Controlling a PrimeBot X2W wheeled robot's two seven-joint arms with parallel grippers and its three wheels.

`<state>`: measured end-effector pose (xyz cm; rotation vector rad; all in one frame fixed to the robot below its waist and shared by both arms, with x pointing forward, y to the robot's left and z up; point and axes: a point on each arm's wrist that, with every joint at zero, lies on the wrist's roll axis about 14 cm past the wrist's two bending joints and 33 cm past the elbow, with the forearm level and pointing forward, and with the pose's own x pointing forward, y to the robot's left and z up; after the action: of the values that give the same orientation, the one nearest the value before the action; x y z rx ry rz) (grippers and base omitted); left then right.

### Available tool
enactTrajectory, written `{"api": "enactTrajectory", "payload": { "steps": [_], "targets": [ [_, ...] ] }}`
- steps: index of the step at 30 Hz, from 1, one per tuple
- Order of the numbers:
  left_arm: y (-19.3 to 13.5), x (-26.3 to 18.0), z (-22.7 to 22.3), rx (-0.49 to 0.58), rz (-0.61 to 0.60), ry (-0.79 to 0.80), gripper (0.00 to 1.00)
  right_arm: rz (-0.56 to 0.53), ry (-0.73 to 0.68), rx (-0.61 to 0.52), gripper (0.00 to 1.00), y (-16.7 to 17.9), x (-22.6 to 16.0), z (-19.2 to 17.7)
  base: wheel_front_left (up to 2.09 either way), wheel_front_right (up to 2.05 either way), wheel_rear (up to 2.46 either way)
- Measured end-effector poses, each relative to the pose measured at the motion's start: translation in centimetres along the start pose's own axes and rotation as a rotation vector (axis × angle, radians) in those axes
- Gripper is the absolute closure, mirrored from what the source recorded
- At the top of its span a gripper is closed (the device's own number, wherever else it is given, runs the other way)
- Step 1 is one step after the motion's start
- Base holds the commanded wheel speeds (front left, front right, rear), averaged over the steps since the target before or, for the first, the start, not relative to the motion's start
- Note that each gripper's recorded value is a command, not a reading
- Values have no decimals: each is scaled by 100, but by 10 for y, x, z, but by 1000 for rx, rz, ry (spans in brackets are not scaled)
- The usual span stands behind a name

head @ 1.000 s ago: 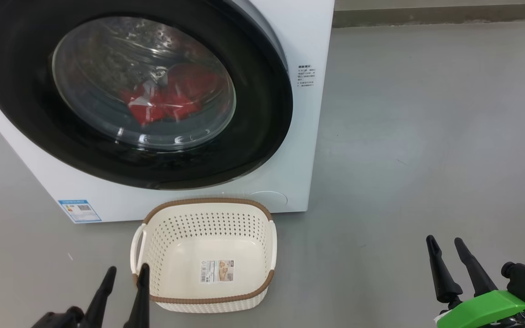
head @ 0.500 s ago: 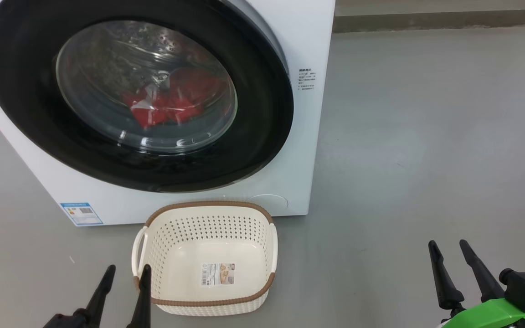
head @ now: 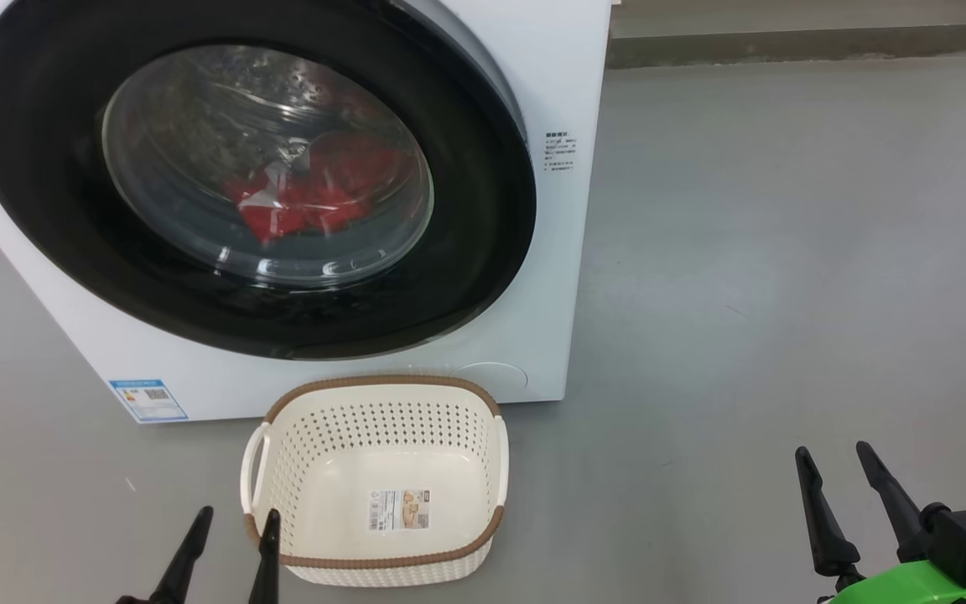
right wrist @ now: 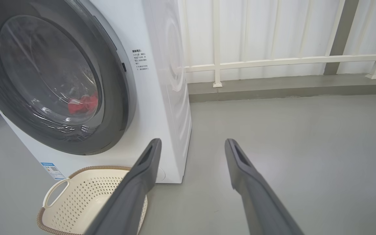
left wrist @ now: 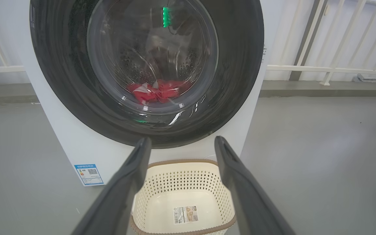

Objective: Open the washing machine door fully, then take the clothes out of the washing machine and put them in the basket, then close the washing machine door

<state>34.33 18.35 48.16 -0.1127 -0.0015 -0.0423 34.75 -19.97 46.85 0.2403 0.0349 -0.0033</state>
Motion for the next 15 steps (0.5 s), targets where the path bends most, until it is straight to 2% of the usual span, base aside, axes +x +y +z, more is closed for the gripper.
{"api": "enactTrajectory", "payload": {
  "steps": [8, 15],
  "targets": [
    [3, -1, -5, -59, 18, 12, 0, -21, -9, 11, 0, -6, 1, 2, 0, 0, 0],
    [5, 0, -5, -59, 25, 11, 0, -23, -7, 19, 0, -5, 1, 1, 0, 0, 0]
  ]
}}
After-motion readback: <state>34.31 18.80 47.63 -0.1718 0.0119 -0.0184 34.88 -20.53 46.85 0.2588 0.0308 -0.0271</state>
